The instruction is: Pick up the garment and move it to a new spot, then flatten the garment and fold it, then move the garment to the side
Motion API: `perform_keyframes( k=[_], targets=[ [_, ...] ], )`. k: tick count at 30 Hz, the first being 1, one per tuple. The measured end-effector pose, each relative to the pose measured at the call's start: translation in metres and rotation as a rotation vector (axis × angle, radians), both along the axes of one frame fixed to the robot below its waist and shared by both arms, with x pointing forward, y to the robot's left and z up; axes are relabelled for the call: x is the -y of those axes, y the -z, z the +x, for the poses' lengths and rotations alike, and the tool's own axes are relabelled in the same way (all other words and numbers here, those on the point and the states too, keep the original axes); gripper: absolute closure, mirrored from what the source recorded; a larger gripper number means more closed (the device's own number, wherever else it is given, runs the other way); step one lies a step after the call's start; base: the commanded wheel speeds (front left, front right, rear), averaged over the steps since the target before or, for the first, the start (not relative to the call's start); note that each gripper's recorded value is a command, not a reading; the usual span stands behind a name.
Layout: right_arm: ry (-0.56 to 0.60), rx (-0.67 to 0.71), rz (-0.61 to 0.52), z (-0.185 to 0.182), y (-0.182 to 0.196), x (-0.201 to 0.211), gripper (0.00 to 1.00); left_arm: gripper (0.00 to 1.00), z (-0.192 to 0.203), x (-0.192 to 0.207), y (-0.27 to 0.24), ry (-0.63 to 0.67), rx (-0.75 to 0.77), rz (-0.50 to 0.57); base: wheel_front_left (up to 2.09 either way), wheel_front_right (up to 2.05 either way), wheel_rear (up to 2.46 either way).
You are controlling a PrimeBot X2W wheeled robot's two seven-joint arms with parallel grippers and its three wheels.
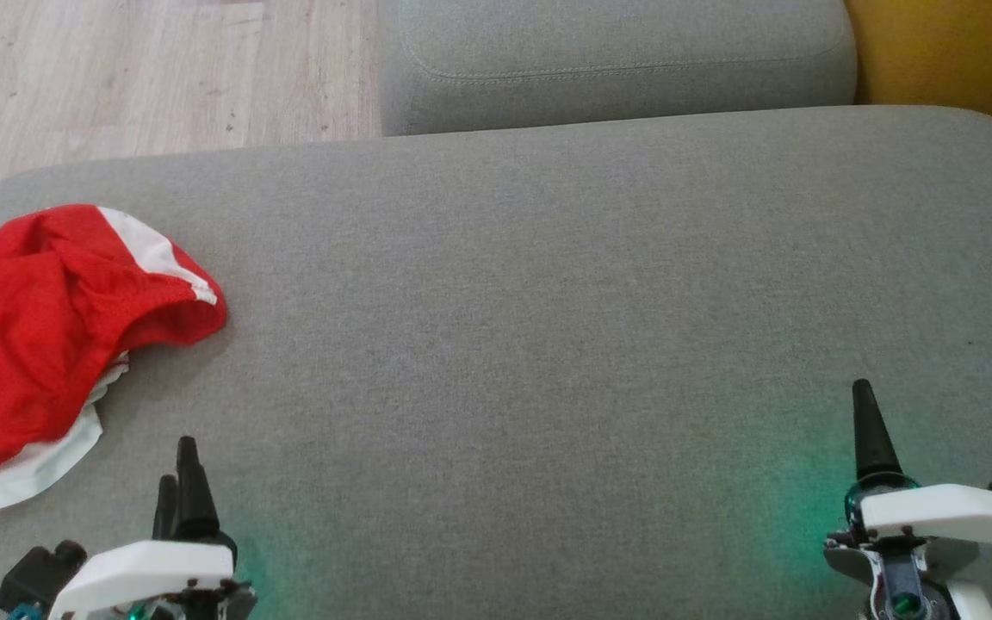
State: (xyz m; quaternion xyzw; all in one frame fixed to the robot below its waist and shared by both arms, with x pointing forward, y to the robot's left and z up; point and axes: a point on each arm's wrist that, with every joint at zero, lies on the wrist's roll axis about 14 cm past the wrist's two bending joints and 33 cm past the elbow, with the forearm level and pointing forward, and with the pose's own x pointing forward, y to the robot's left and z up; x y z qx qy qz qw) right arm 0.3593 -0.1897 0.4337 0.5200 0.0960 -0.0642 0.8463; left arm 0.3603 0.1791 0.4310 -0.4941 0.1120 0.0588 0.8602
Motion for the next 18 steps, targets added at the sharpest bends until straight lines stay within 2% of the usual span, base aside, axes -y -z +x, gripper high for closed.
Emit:
perform_keyframes(
  k=[18],
  targets=[
    [-0.066, 0.007, -0.234, 0.0023, 0.0003, -0.0051, 0.00, 0.00, 0.0015, 0.0054, 0.0034, 0.057, -0.005, 0.230, 0.00, 0.00, 0.00]
  ],
)
